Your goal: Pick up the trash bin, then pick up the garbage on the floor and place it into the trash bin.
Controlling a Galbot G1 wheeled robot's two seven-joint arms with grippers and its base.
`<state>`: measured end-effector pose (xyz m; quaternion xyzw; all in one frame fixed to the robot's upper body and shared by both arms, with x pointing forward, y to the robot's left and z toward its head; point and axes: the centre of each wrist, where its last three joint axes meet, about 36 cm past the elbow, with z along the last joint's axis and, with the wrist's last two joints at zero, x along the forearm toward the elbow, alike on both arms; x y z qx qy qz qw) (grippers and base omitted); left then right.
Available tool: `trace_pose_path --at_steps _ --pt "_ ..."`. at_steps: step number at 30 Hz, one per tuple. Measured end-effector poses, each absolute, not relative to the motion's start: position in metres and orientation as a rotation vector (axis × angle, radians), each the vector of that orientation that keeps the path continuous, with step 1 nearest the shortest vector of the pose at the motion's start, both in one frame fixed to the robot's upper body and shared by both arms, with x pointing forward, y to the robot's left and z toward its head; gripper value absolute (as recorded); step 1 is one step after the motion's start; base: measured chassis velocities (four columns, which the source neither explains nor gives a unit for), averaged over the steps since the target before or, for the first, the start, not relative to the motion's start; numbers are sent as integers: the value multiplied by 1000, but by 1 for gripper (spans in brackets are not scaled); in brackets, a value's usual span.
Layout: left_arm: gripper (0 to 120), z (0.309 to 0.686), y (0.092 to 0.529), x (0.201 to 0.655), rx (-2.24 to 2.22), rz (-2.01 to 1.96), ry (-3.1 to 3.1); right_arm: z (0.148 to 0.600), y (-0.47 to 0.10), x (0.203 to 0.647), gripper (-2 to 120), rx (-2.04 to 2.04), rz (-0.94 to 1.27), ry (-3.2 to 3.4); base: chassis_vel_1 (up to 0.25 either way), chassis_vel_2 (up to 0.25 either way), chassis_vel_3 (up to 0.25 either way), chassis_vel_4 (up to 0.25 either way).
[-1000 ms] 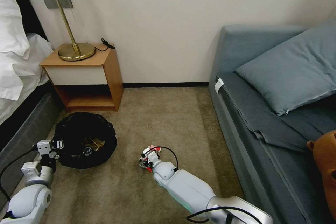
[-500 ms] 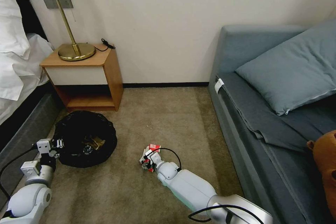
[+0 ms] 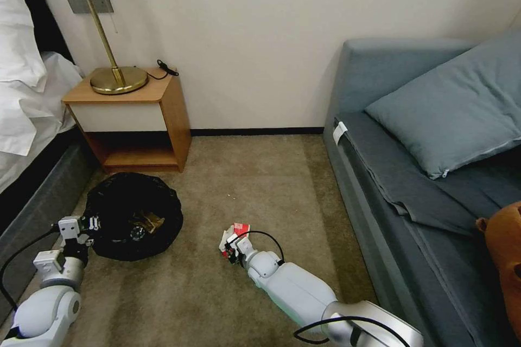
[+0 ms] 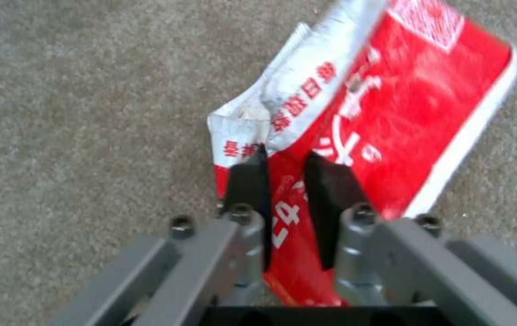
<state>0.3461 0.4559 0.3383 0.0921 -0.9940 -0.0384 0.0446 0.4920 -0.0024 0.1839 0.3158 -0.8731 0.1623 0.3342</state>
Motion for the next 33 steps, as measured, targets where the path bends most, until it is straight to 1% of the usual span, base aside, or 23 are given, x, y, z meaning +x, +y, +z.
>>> trace_pose_path --at_steps 1,2,3,20,33 --pt "5 338 456 346 282 -117 -3037 184 -2 492 7 824 424 -2279 0 0 0 0" --pt "5 338 456 346 282 -116 -3037 184 -2 491 2 826 422 -2279 0 0 0 0" --pt "5 338 455 345 281 -115 -3036 184 -2 491 0 828 422 -2280 0 0 0 0" --pt "5 339 455 343 275 -118 -3040 192 6 490 0 857 390 -2306 0 0 0 0" --pt "5 342 468 343 305 -131 -3044 231 31 495 0 925 300 -2389 0 0 0 0"
